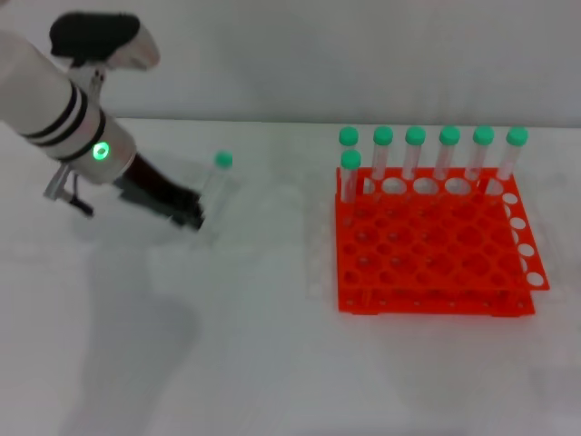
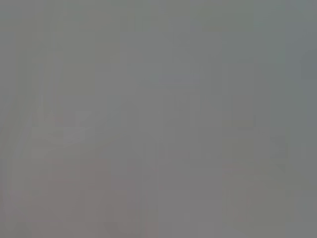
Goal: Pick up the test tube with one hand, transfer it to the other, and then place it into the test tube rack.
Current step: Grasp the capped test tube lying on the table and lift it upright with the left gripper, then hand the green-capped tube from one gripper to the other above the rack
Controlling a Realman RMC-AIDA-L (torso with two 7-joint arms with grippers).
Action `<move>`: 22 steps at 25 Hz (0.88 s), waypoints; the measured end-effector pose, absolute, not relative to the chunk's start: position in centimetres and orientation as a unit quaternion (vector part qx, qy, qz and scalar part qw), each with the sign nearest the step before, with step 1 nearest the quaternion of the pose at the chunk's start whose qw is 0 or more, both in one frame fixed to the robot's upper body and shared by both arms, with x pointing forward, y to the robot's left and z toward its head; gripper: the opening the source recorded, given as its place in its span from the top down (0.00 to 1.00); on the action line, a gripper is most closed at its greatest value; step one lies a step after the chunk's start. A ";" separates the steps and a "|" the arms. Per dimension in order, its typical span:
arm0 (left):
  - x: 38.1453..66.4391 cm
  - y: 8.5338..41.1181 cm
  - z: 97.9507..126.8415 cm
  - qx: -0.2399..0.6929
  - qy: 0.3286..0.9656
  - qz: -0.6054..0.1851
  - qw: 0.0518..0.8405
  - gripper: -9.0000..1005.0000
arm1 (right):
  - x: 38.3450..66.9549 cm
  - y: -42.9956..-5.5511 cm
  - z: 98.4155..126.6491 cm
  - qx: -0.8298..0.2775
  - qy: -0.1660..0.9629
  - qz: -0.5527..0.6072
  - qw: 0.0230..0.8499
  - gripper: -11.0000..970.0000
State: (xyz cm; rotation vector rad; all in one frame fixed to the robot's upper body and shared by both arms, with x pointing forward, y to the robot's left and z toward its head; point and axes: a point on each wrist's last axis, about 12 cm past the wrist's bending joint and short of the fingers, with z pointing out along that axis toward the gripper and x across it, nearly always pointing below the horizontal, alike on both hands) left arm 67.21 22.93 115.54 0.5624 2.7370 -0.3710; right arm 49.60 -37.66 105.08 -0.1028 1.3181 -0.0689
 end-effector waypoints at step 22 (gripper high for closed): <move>61.8 25.4 119.7 0.466 0.697 -0.323 0.440 0.81 | 51.8 -33.7 109.6 -0.240 0.604 0.336 0.681 0.27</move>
